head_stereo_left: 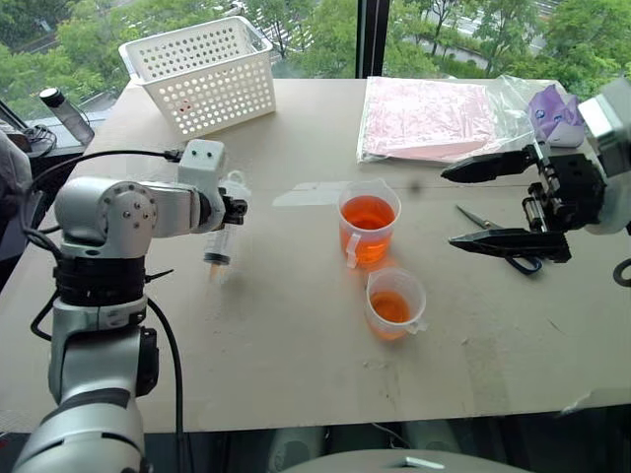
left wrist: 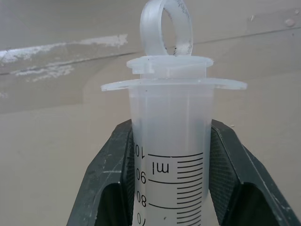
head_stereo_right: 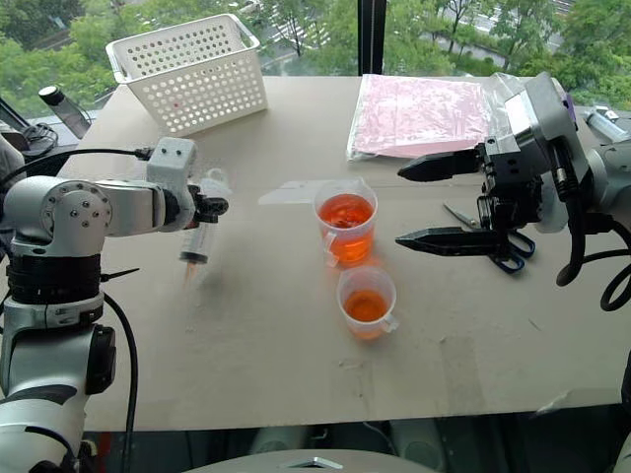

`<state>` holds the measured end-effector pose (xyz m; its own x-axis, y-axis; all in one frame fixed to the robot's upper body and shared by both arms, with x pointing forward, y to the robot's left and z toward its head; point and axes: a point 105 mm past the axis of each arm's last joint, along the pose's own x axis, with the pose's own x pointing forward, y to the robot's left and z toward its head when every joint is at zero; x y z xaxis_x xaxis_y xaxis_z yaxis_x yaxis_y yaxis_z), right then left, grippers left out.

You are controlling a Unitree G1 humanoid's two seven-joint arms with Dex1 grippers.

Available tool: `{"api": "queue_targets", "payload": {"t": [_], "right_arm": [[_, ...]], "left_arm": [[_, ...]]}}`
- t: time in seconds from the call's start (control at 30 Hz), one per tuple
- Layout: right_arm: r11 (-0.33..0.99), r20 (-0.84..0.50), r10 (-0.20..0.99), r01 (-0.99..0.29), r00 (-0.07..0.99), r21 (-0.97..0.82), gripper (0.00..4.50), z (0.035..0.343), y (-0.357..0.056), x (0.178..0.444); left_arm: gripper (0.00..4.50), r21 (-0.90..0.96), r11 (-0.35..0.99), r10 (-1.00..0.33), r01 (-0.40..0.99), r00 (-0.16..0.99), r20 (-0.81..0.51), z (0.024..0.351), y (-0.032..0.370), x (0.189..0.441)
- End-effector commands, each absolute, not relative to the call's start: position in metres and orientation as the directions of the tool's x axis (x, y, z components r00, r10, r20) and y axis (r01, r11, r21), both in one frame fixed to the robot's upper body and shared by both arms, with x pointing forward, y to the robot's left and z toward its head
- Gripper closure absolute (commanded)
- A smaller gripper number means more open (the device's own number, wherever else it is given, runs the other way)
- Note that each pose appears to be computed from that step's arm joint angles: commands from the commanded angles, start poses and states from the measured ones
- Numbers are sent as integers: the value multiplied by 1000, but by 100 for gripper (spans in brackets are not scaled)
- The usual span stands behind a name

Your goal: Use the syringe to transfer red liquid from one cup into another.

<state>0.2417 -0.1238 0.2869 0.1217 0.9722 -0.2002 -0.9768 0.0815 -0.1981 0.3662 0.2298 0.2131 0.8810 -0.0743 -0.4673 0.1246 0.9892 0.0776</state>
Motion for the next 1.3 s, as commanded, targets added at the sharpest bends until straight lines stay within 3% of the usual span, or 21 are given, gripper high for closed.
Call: {"api": "queue_targets", "payload": {"t": [0.03, 0.2, 0.4, 0.53, 0.67, 0.8, 1.0, 1.3], "right_arm": [[80, -166, 978, -964, 125, -255, 0, 302, -123, 241], [121, -90, 985, -960, 148, -254, 0, 311, -121, 254], [247, 83, 969, -946, 234, -210, 0, 322, -124, 278], [336, 233, 926, -929, 296, -157, 0, 330, -122, 291], [455, 266, 873, -880, 409, -138, 0, 336, -118, 309], [509, 293, 841, -849, 455, -141, 0, 342, -116, 317], [490, 345, 837, -862, 425, -126, 0, 352, -110, 312], [382, 301, 892, -918, 336, -109, 0, 349, -79, 308]], "left_arm": [[309, 74, 957, -276, 282, 958, -82, 301, 209, 356], [309, 71, 865, -501, 497, 844, 194, 345, 177, 340], [309, 78, 691, -679, 719, 609, 410, 352, 130, 327], [309, 128, 570, -781, 811, 488, 390, 328, 97, 322], [309, 138, 504, -814, 852, 416, 404, 310, 71, 323], [309, 149, 470, -827, 870, 375, 419, 298, 57, 326], [309, 161, 422, -849, 892, 327, 414, 284, 52, 327], [309, 174, 388, -864, 905, 291, 411, 263, 35, 329]]}}
